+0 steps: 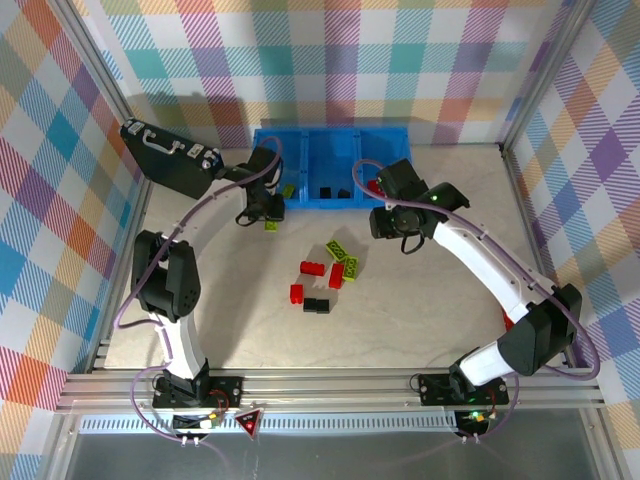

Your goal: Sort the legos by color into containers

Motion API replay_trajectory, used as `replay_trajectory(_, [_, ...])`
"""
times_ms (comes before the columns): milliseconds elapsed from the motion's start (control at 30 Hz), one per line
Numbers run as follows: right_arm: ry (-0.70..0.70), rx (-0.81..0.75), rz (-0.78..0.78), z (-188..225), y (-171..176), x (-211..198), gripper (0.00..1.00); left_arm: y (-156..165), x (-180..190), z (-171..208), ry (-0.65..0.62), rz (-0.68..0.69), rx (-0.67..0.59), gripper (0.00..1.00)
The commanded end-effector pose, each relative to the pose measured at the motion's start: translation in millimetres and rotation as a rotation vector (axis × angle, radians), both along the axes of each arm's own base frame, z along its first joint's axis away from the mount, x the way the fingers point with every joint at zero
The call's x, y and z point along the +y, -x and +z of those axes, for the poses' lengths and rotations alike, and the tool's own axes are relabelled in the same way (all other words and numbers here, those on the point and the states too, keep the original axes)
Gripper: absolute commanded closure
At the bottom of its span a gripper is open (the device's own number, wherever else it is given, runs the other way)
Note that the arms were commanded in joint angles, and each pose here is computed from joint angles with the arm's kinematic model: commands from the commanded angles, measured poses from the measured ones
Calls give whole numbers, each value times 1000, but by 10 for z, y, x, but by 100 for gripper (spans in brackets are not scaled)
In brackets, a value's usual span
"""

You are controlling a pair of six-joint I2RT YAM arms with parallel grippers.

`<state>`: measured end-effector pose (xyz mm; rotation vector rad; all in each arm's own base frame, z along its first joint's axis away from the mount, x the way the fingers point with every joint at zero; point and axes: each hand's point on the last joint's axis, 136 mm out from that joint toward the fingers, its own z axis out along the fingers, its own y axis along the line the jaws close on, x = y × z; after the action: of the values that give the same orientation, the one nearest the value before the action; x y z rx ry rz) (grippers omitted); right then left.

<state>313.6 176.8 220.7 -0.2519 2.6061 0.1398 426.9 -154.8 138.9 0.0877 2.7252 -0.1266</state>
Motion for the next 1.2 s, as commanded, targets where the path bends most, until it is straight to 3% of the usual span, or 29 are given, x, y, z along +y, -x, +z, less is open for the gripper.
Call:
replay_trajectory(0, [-11,-12,-22,64,81,-81,53,-88,89,-9,-25,31,25,71])
replay_trajectory(733, [-18,25,-47,-149,111,-76,52,-975,153,348,32,130,-200,71])
replay_trajectory(1167, [-45,7,-38,82,278,-154,53,-1521,66,420,85,168,-301,70])
